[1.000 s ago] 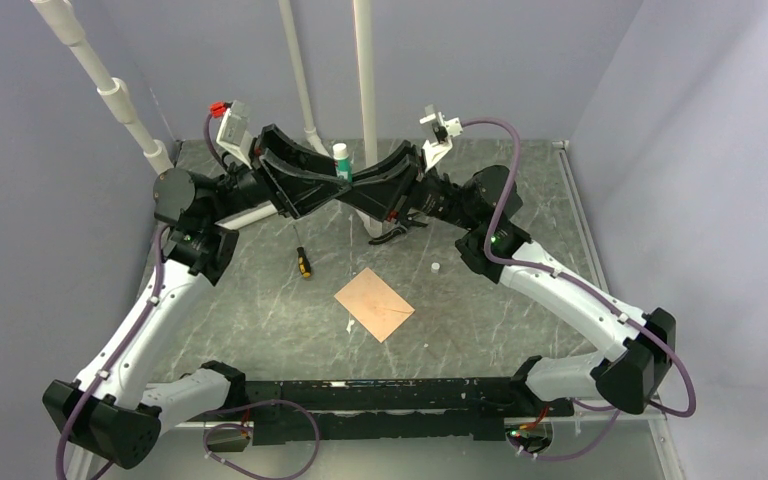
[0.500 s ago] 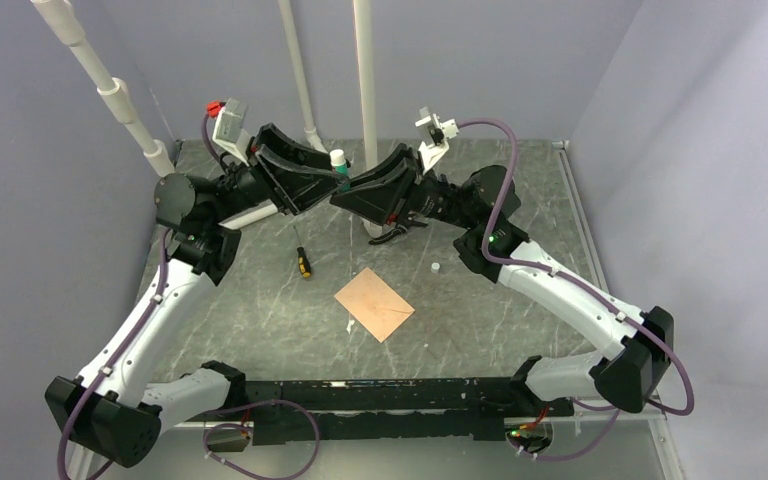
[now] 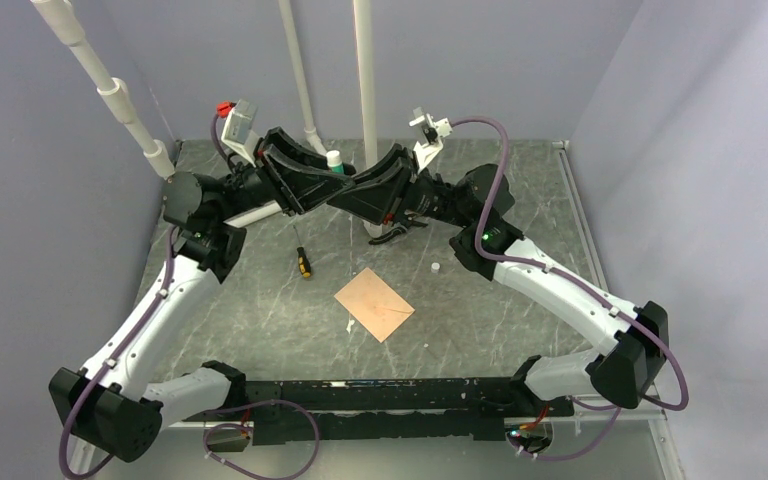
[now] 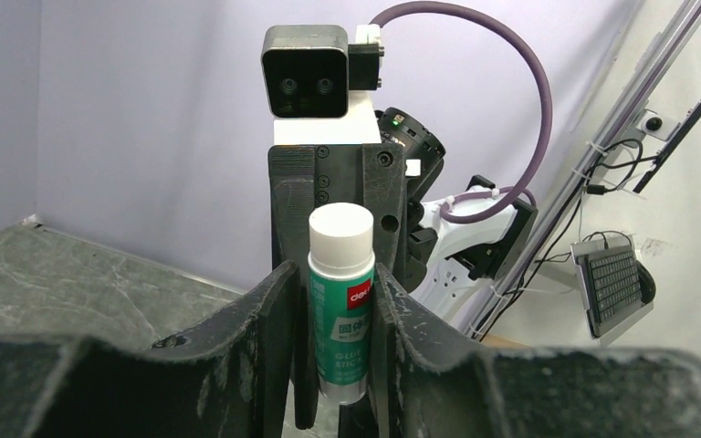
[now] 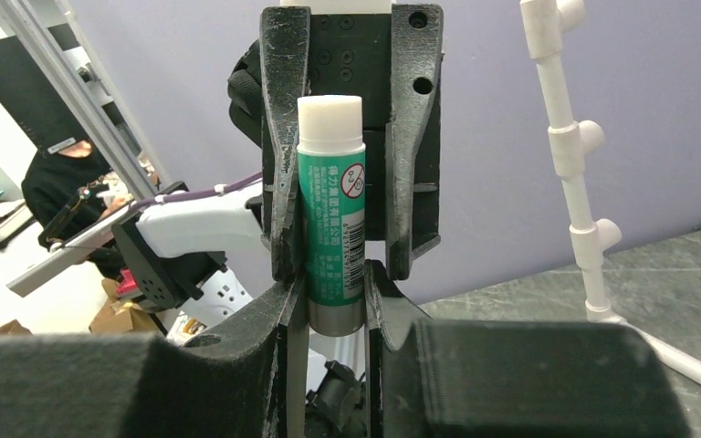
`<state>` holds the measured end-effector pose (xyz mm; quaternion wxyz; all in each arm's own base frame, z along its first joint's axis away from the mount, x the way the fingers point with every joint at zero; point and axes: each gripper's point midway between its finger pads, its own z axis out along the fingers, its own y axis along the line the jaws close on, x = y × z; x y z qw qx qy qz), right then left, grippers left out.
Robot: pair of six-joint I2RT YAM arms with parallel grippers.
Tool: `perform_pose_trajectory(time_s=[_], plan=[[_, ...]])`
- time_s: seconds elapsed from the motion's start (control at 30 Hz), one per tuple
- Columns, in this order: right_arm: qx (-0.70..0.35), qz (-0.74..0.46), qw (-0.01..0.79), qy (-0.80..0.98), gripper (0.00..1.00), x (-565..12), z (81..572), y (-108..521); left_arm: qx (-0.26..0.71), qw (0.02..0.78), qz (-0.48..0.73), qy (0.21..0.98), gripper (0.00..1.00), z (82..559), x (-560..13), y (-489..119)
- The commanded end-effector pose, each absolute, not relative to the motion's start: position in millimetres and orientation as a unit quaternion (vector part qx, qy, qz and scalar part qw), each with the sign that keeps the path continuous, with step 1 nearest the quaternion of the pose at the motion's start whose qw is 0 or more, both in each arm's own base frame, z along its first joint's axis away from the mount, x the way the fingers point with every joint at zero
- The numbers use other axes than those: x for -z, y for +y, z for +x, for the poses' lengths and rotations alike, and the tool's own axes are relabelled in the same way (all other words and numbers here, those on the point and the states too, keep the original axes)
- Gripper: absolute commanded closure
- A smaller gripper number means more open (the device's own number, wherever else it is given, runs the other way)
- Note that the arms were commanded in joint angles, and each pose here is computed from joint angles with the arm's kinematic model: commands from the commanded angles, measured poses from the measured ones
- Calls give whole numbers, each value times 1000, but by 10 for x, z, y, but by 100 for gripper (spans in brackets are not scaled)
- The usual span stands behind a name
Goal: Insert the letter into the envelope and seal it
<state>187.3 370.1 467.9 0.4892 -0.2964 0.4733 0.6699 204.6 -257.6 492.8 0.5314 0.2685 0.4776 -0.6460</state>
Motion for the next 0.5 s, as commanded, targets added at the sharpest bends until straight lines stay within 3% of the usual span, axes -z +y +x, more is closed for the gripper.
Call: perform_pose_trajectory(time_s=[0.0, 0.1, 0.2, 0.27, 0.3, 0.33, 0.4, 0.47], plan=[[-676, -299, 529, 417, 100, -5028, 1740, 3561, 638, 520, 283, 493, 64, 2023, -4773, -2599], [-674, -294, 535, 415, 100, -5032, 1752, 3530, 634, 523, 280, 496, 75, 2031, -4743, -2593], [-674, -297, 532, 419, 100, -5004, 1753, 3537, 631, 526, 280, 497, 97, 2049, -4743, -2594], [-668, -296, 529, 432, 100, -4944, 1777, 3546, 628, 529, 278, 498, 98, 2069, -4748, -2593], [-664, -294, 526, 442, 89, -4897, 1791, 3548, 625, 531, 277, 501, 98, 2083, -4745, -2592], [-654, -293, 530, 453, 66, -4847, 1824, 3542, 618, 536, 278, 504, 97, 2105, -4733, -2589], [-630, -289, 527, 492, 42, -4692, 1901, 3528, 601, 542, 282, 516, 98, 2148, -4688, -2585], [-591, -287, 518, 548, 31, -4409, 2007, 3486, 570, 549, 288, 539, 98, 2217, -4604, -2569]])
